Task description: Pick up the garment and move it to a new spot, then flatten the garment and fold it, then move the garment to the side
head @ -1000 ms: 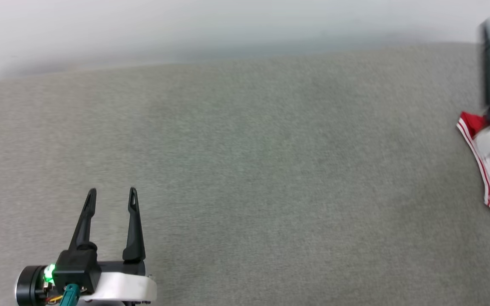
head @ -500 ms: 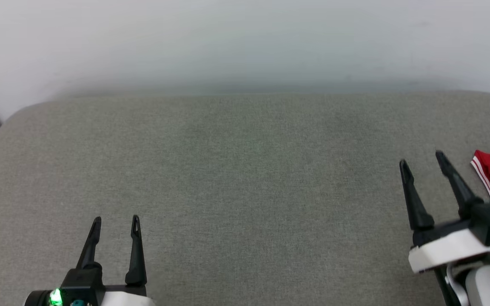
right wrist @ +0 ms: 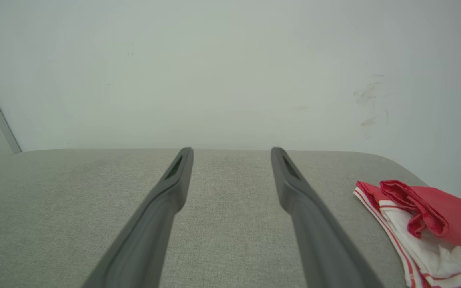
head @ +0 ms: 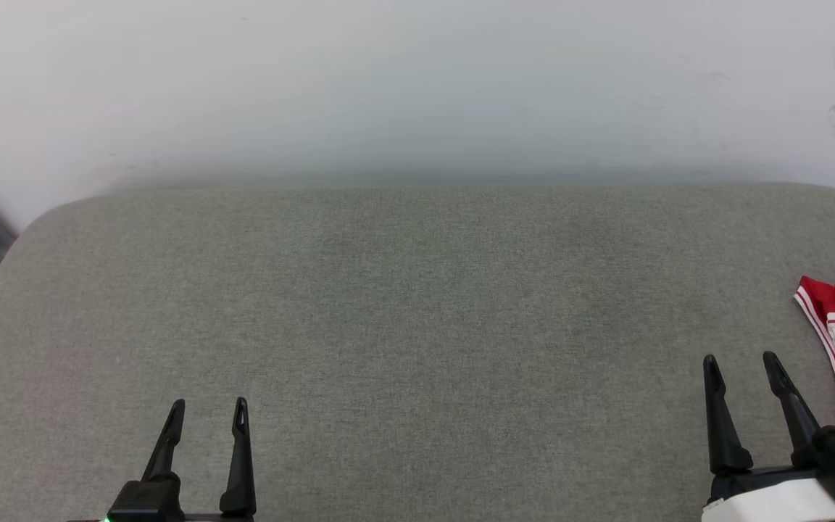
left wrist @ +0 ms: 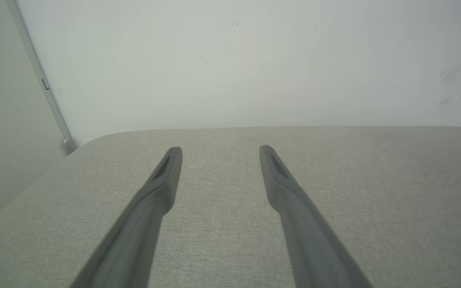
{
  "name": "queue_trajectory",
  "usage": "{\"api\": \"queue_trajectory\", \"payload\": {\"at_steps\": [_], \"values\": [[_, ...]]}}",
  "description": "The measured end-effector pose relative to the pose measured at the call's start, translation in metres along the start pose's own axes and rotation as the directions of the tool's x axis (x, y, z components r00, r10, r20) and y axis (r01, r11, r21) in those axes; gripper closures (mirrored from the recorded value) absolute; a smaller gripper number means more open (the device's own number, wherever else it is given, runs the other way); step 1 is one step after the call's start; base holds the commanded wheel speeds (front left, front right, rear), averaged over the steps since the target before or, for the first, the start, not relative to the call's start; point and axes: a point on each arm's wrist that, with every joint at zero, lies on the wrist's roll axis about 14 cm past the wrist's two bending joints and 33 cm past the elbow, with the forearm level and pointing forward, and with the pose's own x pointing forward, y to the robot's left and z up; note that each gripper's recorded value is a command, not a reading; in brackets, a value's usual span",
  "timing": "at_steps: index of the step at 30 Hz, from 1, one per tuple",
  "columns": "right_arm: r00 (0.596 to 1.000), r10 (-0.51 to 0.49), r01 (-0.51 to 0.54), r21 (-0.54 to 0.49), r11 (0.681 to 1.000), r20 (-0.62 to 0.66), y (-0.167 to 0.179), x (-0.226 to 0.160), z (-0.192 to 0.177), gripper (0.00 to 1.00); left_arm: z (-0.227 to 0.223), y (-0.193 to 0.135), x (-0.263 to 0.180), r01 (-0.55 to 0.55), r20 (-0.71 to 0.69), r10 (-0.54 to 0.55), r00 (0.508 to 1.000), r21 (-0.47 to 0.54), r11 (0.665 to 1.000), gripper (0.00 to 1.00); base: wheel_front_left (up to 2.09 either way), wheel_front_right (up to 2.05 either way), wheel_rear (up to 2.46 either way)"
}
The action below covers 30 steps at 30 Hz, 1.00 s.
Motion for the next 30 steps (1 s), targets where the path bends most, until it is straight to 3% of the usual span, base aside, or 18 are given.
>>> {"api": "queue_trajectory", "payload": {"at_steps": [9, 10, 15, 23, 30], "values": [[1.0, -0.012, 0.012, 0.013, 1.0, -0.004, 0.001, -0.009, -0.001, 0.0, -0.004, -0.002, -0.003, 0.011, -0.013, -0.011, 1.0, -0.008, 1.0, 0.0, 0.0, 0.0, 0.0], [1.0, -0.013, 0.013, 0.014, 1.0, -0.008, 0.001, -0.009, -0.002, 1.0, -0.006, -0.002, -0.003, 0.012, -0.019, -0.012, 1.0, -0.008, 1.0, 1.0, 0.0, 0.0, 0.0], [0.997, -0.023, 0.025, 0.033, 0.999, -0.07, 0.0, -0.016, -0.02, 1.0, -0.023, -0.002, -0.009, 0.005, -0.077, -0.007, 0.997, -0.022, 1.0, 1.0, 0.0, 0.0, 0.0], [0.993, -0.064, 0.082, 0.182, 0.98, -0.103, -0.007, -0.017, -0.027, 1.0, -0.033, 0.003, -0.009, -0.046, -0.127, 0.023, 0.992, -0.182, 0.982, 1.0, 0.0, 0.0, 0.0], [0.989, -0.089, 0.122, 0.301, 0.946, -0.121, -0.011, -0.014, -0.03, 1.0, -0.036, 0.006, -0.003, -0.083, -0.148, 0.038, 0.988, -0.309, 0.948, 1.0, 0.0, 0.0, 0.0]]}}
